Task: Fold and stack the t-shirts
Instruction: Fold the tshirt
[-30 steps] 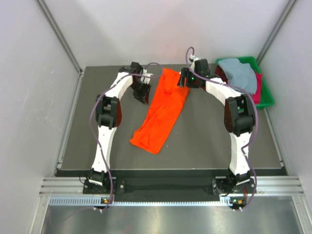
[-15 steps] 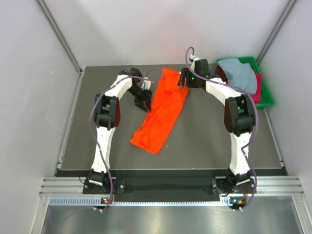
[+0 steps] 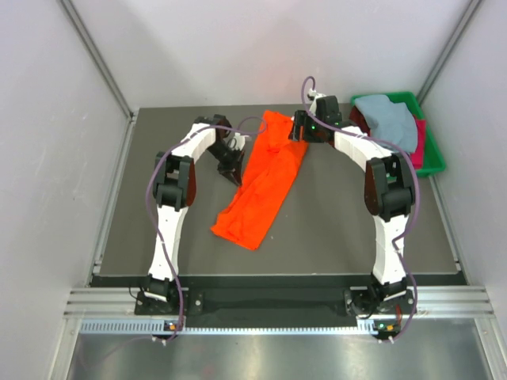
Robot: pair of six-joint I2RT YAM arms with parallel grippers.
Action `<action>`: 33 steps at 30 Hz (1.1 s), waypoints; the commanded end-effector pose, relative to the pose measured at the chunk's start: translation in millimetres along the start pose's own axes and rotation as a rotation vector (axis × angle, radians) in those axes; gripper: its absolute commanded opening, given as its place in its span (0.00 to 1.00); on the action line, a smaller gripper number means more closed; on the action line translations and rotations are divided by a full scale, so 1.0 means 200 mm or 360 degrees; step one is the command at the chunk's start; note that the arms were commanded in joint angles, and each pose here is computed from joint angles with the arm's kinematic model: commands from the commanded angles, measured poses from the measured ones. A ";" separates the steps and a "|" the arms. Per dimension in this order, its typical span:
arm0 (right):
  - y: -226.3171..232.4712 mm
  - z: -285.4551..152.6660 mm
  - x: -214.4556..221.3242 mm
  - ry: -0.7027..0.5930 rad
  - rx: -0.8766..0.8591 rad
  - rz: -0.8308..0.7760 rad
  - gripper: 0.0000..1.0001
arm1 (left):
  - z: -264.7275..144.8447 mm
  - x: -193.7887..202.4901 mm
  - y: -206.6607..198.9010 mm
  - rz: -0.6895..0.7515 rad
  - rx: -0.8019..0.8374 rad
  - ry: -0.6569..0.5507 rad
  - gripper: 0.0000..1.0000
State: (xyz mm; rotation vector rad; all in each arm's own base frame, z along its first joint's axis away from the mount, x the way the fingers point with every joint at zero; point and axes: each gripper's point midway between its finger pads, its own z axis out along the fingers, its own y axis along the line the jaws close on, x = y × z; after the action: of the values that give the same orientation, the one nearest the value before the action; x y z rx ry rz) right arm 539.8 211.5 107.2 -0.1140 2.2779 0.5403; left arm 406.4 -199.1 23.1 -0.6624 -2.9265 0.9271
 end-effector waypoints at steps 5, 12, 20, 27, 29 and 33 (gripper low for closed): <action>0.05 -0.10 -0.15 -0.0137 -0.0026 -0.0053 0.68 | -0.07 -0.13 0.16 0.0131 -0.0292 -0.0101 0.00; 0.06 -0.11 -0.15 -0.0137 -0.0026 -0.0056 0.68 | -0.15 -0.20 0.22 0.0160 -0.0431 -0.0177 0.00; 0.06 -0.11 -0.13 -0.0127 -0.0021 -0.0068 0.68 | -0.26 -0.22 0.29 0.0124 -0.0662 -0.0231 0.08; 0.05 -0.08 -0.15 -0.0145 -0.0012 -0.0052 0.68 | -0.50 -0.25 0.06 0.0218 -0.0591 -0.0402 0.49; 0.06 -0.06 -0.17 -0.0151 -0.0026 -0.0023 0.67 | -0.53 -0.23 -0.03 0.0242 -0.0518 -0.0424 0.52; 0.09 0.01 -0.14 -0.0111 -0.0094 0.0074 0.67 | -0.55 -0.12 -0.25 0.0290 -0.0310 -0.0426 0.51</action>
State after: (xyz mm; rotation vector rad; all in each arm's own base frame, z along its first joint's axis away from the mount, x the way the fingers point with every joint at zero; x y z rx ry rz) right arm 538.5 212.7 106.2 -0.0943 2.2832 0.5529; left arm 440.8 -160.8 88.8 -0.7783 -3.2517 0.5901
